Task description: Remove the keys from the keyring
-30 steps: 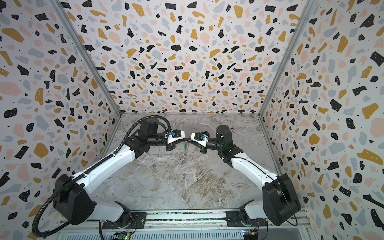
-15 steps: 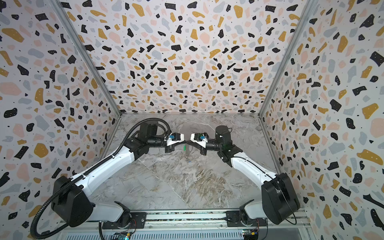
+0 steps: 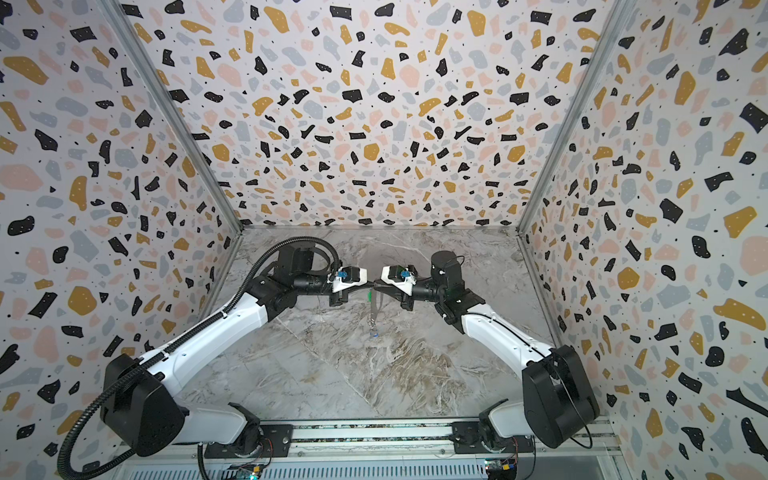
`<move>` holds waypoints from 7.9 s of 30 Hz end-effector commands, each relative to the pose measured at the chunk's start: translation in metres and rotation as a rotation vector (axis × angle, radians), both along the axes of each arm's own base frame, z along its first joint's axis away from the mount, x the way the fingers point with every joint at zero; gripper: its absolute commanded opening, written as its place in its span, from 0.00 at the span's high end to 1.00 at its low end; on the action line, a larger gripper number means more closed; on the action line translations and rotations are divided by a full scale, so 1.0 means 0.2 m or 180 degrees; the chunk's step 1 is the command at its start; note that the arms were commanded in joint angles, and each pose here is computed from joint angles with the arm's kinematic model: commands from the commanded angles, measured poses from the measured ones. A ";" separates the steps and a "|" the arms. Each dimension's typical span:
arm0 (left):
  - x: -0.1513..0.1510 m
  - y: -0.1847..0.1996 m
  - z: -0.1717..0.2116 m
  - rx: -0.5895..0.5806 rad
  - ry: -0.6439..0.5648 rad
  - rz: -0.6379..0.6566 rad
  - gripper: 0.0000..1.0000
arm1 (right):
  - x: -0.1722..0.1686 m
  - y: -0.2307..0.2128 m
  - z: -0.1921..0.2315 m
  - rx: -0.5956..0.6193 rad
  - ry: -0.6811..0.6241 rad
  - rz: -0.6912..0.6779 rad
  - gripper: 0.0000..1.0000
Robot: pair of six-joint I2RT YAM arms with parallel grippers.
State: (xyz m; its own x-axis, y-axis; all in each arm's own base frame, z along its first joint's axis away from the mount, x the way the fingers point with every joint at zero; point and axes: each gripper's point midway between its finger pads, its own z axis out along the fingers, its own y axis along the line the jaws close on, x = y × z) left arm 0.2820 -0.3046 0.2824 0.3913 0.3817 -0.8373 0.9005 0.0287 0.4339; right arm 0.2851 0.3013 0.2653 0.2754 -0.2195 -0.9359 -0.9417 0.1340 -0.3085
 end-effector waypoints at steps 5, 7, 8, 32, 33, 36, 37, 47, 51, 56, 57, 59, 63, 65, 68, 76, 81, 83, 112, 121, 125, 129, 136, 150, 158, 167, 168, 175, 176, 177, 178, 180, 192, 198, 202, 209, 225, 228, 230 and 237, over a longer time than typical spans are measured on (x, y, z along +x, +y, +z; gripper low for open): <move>-0.03 -0.01 0.03 -0.0044 -0.0104 -0.0074 1.00 | -0.04 0.01 0.09 0.0137 -0.0002 0.0158 0.80; -0.03 -0.01 0.03 -0.0045 -0.0112 -0.0081 1.00 | -0.04 0.01 0.09 0.0135 0.0014 0.0167 0.82; -0.03 -0.01 0.03 -0.0042 -0.0113 -0.0083 1.00 | -0.04 0.01 0.08 0.0131 0.0022 0.0166 0.83; 0.19 0.26 0.24 -0.0967 -0.0161 0.1154 0.48 | 0.10 0.03 0.06 0.0137 0.0294 -0.0491 1.00; 0.21 0.28 0.23 -0.1001 -0.0134 0.1250 0.48 | 0.11 0.03 0.07 0.0144 0.0305 -0.0560 1.00; 0.21 0.31 0.15 -0.1010 0.0009 0.1350 0.48 | 0.15 0.05 0.09 0.0196 0.0391 -0.0799 1.00; 0.21 0.31 0.12 -0.1013 0.0070 0.1361 0.48 | 0.15 0.06 0.10 0.0215 0.0414 -0.0843 1.00; 0.17 0.34 -0.01 -0.1218 0.0330 0.1468 0.50 | 0.18 0.13 0.23 0.0476 0.0393 -0.1128 1.00; 0.15 0.34 -0.06 -0.1181 0.0399 0.1447 0.50 | 0.17 0.15 0.25 0.0520 0.0381 -0.1140 1.00; 0.15 0.33 -0.07 -0.1241 0.0390 0.1459 0.52 | 0.16 0.18 0.25 0.0537 0.0391 -0.1075 1.00; 0.16 0.32 -0.08 -0.1235 0.0399 0.1459 0.53 | 0.15 0.18 0.25 0.0536 0.0391 -0.1072 1.00; 0.18 0.31 -0.09 -0.1219 0.0414 0.1521 0.57 | 0.15 0.19 0.27 0.0546 0.0368 -0.1071 1.00; 0.16 0.26 -0.09 -0.1258 0.0382 0.1468 0.58 | 0.14 0.21 0.28 0.0558 0.0345 -0.1108 1.00; 0.17 0.26 -0.09 -0.1278 0.0371 0.1507 0.58 | 0.14 0.22 0.29 0.0568 0.0349 -0.1140 1.00; 0.21 0.29 -0.12 -0.1244 0.0379 0.1699 0.60 | 0.13 0.22 0.29 0.0574 0.0345 -0.1162 1.00; 0.18 0.31 -0.11 -0.1261 0.0296 0.1721 0.61 | 0.12 0.22 0.29 0.0564 0.0336 -0.1210 1.00; 0.12 0.32 -0.11 -0.1212 0.0297 0.1635 0.61 | 0.11 0.22 0.27 0.0544 0.0295 -0.1196 1.00; 0.10 0.32 -0.10 -0.1220 0.0263 0.1601 0.61 | 0.10 0.22 0.26 0.0522 0.0260 -0.1169 1.00; -0.07 0.23 0.11 -0.1110 0.0401 0.0494 0.80 | -0.18 0.15 0.23 0.0815 0.0290 0.0228 1.00; -0.09 0.22 0.11 -0.1130 0.0360 0.0451 0.81 | -0.17 0.17 0.23 0.0794 0.0346 0.0278 1.00; -0.10 0.22 0.12 -0.1155 0.0350 0.0408 0.84 | -0.17 0.18 0.23 0.0788 0.0355 0.0311 1.00; -0.11 0.22 0.11 -0.1147 0.0367 0.0402 0.86 | -0.17 0.18 0.23 0.0784 0.0365 0.0340 1.00; -0.11 0.21 0.05 -0.1045 0.0435 0.0398 0.85 | -0.17 0.19 0.25 0.0817 0.0357 0.0369 1.00; -0.09 0.22 0.06 -0.0785 0.0379 0.0442 1.00 | -0.05 0.06 0.16 0.0574 0.0130 -0.0209 0.69; -0.05 0.22 -0.02 -0.0377 0.0479 0.0591 1.00 | 0.00 -0.04 0.07 0.0013 -0.0139 -0.0507 0.68; -0.03 0.17 -0.06 -0.0006 0.0501 0.0656 1.00 | -0.11 0.10 0.05 -0.0174 -0.0134 -0.0090 0.73; -0.03 0.17 -0.07 0.0033 0.0505 0.0661 1.00 | -0.13 0.11 0.05 -0.0157 -0.0119 -0.0041 0.74; -0.03 0.15 -0.08 0.0135 0.0530 0.0706 1.00 | -0.14 0.12 0.00 -0.0177 -0.0012 0.0035 0.75; -0.03 0.14 -0.08 0.0149 0.0536 0.0695 1.00 | -0.14 0.12 0.00 -0.0171 -0.0008 0.0028 0.76; -0.03 0.14 -0.08 0.0158 0.0535 0.0690 1.00 | -0.14 0.13 0.01 -0.0151 -0.0010 0.0031 0.76; -0.04 0.14 -0.08 0.0162 0.0534 0.0681 1.00 | -0.13 0.13 0.01 -0.0143 -0.0020 0.0016 0.76; -0.04 0.14 -0.08 0.0181 0.0526 0.0669 1.00 | -0.12 0.12 0.02 -0.0112 -0.0070 -0.0061 0.77; -0.06 0.12 -0.10 0.0235 0.0515 0.0622 1.00 | -0.13 0.12 -0.03 -0.0170 0.0048 0.0000 0.85; -0.06 0.12 -0.10 0.0224 0.0517 0.0603 1.00 | -0.14 0.12 -0.06 -0.0211 0.0115 0.0014 0.87; -0.06 0.12 -0.09 0.0223 0.0512 0.0598 1.00 | -0.14 0.12 -0.07 -0.0224 0.0140 0.0025 0.90; -0.07 0.11 -0.09 0.0214 0.0499 0.0568 1.00 | -0.15 0.12 -0.08 -0.0241 0.0168 0.0064 0.94; -0.07 0.25 0.01 -0.0590 0.0499 0.0581 0.67 | -0.20 0.11 0.01 0.0382 0.0324 0.0105 1.00; -0.08 0.25 0.01 -0.0702 0.0598 0.0510 0.67 | -0.22 0.09 0.04 0.0601 0.0286 0.0118 1.00; -0.10 0.24 0.01 -0.0789 0.0640 0.0457 0.67 | -0.23 0.09 0.04 0.0674 0.0313 0.0152 1.00; -0.14 0.25 -0.05 -0.0796 0.0712 0.0424 0.67 | -0.23 0.08 0.08 0.0883 0.0346 0.0186 1.00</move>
State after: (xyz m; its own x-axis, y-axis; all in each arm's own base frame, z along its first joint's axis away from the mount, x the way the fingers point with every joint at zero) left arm 0.2581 -0.2538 0.2560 0.0966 0.2436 -0.9651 0.9556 0.2485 0.1584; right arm 0.2415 0.3199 0.2536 0.1301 -0.0377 -0.9908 -0.9801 0.1465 -0.1343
